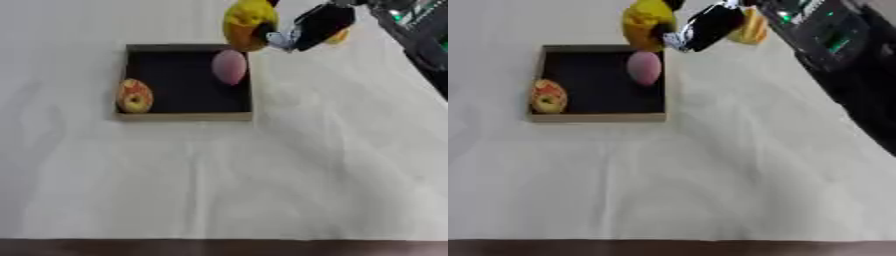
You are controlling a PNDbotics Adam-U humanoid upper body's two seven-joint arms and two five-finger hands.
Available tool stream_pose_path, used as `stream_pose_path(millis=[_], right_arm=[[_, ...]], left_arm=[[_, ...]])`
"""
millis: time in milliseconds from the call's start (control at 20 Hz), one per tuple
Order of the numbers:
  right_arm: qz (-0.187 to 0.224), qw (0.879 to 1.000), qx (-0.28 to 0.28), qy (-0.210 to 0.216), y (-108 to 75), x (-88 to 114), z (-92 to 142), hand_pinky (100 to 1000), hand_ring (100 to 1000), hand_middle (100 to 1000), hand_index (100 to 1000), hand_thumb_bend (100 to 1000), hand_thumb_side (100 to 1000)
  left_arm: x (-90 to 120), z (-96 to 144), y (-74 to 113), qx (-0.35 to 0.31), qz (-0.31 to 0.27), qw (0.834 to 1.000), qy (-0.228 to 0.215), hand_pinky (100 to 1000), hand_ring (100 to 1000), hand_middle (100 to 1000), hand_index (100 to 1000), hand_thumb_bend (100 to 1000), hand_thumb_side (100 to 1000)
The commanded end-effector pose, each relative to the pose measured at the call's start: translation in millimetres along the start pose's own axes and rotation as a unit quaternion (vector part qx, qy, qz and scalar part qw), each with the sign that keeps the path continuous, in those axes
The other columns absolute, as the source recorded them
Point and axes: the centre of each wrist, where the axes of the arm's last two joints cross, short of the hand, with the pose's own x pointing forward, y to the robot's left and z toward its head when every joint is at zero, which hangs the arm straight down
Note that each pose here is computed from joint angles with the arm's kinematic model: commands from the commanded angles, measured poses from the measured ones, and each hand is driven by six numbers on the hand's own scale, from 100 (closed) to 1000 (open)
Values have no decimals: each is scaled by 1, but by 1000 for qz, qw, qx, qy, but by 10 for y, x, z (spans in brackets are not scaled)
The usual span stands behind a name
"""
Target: Pick up objects on the table and place them in the box.
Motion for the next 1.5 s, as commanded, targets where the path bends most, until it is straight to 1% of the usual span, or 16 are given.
stream_pose_path(millis=[50, 400, 550, 650, 750, 850, 900, 950, 1050, 1100, 1200, 1300, 1350, 1400, 1500], right_arm=[[6, 1000, 20, 4, -30, -74, -122, 772, 678, 480, 630, 100, 268], [2, 998, 57, 17, 132, -334, -360, 775, 695, 493, 643, 100, 277], [14, 997, 70, 18, 196, -427, -424, 780, 713, 509, 660, 100, 287], [22, 997, 77, 17, 213, -467, -454, 788, 738, 533, 684, 100, 316], [29, 996, 86, 16, 218, -496, -480, 801, 771, 581, 714, 100, 362], [33, 995, 95, 17, 220, -525, -498, 827, 827, 658, 779, 102, 439], [34, 994, 101, 18, 221, -540, -504, 846, 862, 706, 813, 129, 470], [36, 993, 106, 20, 218, -555, -507, 854, 874, 723, 826, 141, 482], [41, 993, 112, 23, 210, -580, -505, 885, 914, 772, 880, 199, 518], [45, 992, 112, 24, 204, -589, -500, 899, 932, 793, 902, 247, 536], [55, 992, 107, 27, 180, -584, -487, 904, 937, 796, 914, 289, 534], [63, 993, 96, 22, 140, -544, -473, 905, 935, 795, 915, 299, 535], [67, 994, 89, 17, 112, -510, -464, 908, 938, 799, 916, 312, 559], [70, 994, 85, 13, 87, -475, -454, 911, 940, 802, 918, 322, 536], [77, 994, 78, 3, 28, -384, -432, 914, 941, 803, 919, 333, 532]], left_arm=[[79, -71, 4, -5, 5, 1000, -18, 783, 794, 693, 806, 100, 448], [92, -90, -15, -7, 10, 1000, -22, 783, 793, 693, 805, 100, 447], [97, -98, -21, -6, 12, 1000, -23, 783, 793, 693, 805, 100, 447], [100, -102, -24, -6, 13, 1000, -24, 783, 793, 693, 805, 100, 447], [101, -104, -27, -6, 13, 1000, -24, 783, 793, 692, 805, 100, 448], [103, -106, -30, -6, 14, 1000, -24, 783, 793, 692, 805, 100, 448], [104, -107, -31, -7, 15, 1000, -24, 783, 792, 692, 805, 100, 448], [104, -108, -32, -7, 15, 1000, -24, 783, 792, 692, 805, 100, 447], [104, -107, -32, -6, 15, 1000, -24, 784, 792, 692, 805, 100, 449], [103, -105, -32, -6, 15, 1000, -23, 784, 792, 692, 806, 100, 450], [101, -103, -31, -6, 15, 1000, -22, 783, 792, 692, 806, 100, 450], [101, -103, -30, -6, 15, 1000, -22, 783, 792, 692, 806, 100, 450], [101, -102, -29, -6, 15, 1000, -22, 784, 792, 692, 806, 100, 450], [101, -102, -29, -6, 15, 1000, -22, 784, 791, 692, 806, 100, 449], [100, -102, -27, -6, 14, 1000, -22, 784, 791, 691, 806, 100, 449]])
